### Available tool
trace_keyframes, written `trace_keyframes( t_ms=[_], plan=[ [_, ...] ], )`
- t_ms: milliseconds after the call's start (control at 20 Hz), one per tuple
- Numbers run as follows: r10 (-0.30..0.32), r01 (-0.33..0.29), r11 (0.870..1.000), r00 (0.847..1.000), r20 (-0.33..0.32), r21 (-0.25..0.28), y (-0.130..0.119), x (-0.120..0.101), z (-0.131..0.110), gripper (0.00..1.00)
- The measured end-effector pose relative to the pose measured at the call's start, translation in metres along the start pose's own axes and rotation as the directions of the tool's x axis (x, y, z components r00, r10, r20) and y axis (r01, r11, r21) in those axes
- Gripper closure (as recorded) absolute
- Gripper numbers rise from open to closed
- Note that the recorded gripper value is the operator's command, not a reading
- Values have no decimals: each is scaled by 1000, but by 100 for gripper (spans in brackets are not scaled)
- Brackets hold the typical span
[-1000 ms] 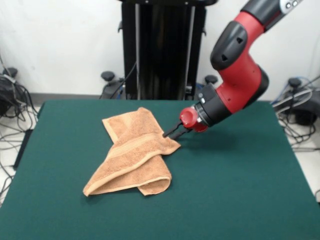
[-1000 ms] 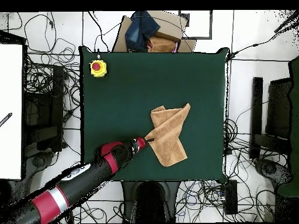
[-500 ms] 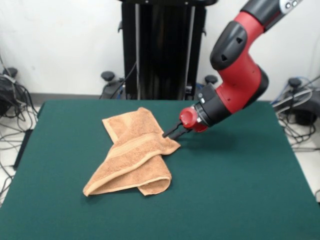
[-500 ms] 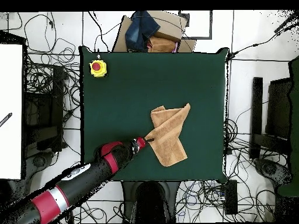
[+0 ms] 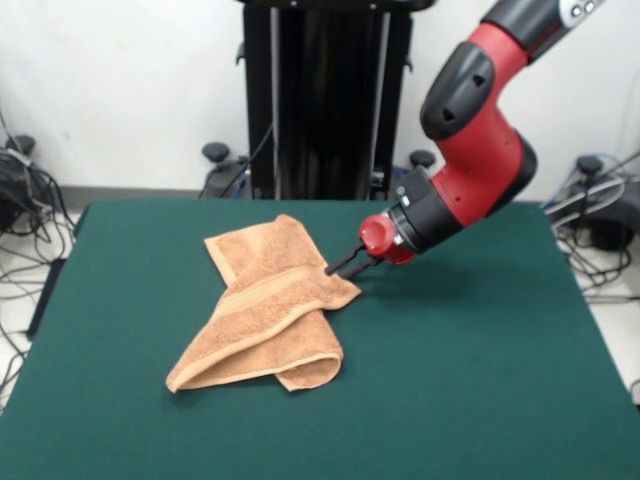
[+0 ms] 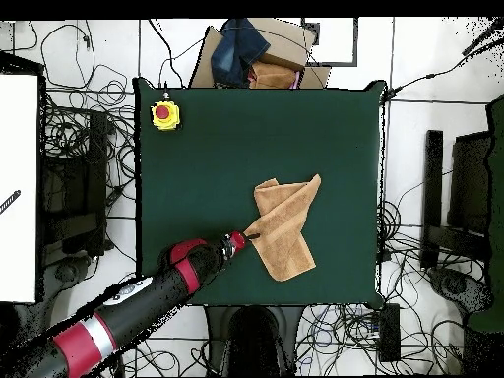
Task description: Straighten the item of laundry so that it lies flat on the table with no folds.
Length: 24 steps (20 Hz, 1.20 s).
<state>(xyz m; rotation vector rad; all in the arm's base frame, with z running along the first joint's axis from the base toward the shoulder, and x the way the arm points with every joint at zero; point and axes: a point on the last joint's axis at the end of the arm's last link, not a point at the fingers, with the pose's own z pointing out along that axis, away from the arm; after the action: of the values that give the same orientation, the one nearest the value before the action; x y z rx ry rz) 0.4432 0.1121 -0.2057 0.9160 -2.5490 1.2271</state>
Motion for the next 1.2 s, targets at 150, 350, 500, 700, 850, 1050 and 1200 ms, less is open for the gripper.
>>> trace_keyframes(
  t_ms=[150,350,500,700,850,1050,1200],
  plan=[
    [-1,1,1000,1000,1,1,0,0,0,0],
    [0,0,1000,1000,3,3,0,0,0,0],
    [-1,1,1000,1000,6,5,-1,0,1,0],
    [0,0,1000,1000,11,9,-1,0,1,0],
    [-1,1,1000,1000,14,11,-1,0,1,0],
    [-3,2,1000,1000,16,15,-1,1,2,0],
    [-4,4,1000,1000,19,18,-1,1,2,0]
  ],
)
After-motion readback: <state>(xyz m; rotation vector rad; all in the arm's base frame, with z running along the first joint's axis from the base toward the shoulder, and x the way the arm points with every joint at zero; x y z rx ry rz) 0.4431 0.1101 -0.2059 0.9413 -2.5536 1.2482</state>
